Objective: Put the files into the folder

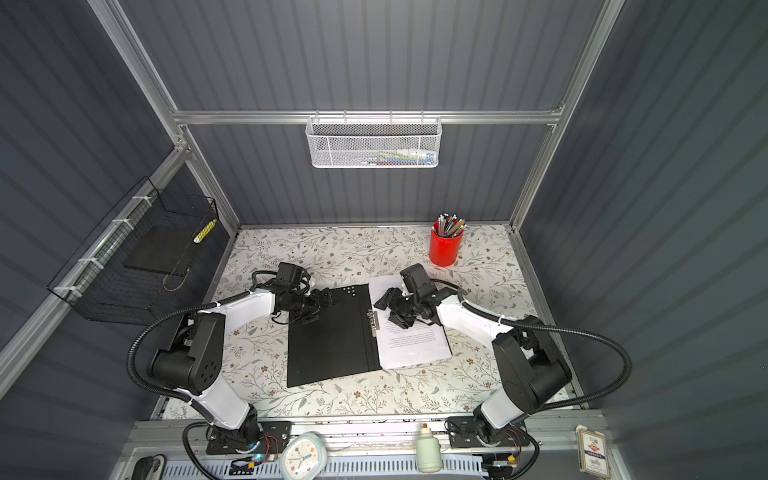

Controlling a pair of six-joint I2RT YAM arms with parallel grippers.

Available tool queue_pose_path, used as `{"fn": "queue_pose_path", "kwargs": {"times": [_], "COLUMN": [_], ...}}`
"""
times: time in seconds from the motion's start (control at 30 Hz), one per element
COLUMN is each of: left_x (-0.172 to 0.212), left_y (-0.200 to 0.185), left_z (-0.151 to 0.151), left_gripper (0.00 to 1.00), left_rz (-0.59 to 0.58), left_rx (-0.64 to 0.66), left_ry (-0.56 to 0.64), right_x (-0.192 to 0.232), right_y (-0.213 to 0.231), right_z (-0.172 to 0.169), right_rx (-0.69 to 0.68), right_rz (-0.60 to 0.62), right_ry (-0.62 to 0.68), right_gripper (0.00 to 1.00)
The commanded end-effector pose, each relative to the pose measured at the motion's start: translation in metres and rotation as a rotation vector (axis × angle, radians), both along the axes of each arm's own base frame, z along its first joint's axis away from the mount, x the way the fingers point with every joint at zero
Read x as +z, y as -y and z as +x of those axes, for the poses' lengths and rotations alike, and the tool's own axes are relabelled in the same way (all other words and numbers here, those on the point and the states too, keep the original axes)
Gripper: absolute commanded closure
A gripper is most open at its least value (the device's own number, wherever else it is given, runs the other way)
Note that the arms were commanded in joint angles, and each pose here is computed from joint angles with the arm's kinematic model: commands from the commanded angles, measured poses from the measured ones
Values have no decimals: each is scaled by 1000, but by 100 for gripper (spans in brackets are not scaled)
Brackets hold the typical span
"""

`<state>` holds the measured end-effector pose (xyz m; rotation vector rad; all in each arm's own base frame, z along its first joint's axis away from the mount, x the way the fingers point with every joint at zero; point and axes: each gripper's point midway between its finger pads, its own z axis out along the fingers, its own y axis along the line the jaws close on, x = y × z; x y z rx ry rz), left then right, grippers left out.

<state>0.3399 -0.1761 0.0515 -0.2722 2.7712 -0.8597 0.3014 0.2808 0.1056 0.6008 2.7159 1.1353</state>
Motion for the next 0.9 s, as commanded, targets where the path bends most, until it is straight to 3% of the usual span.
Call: {"fn": "queue_pose_path", "kwargs": {"times": [0.0,0.13,0.33,0.87], "left_x": [-10,-10,-12,-15], "left_y": [-11,-12,-15,-16], "left_z": [-10,-10,-12,-15], "left_gripper": [0,0,0,0], "left_rz": [55,62,69,73], "left_rx": [3,9,20,29], "left_ry": [-16,-13,-14,-28], "right_x": [-7,-14,-15,-25], "right_y": [-13,-21,-32,-38], "right_z": [4,7,15,2], "right_rx": [-119,-158,-180,-157], "right_rz": [30,23,42,40], "right_ry": [-103,-156,-197,-265], "right_gripper": [44,47,71,81]}}
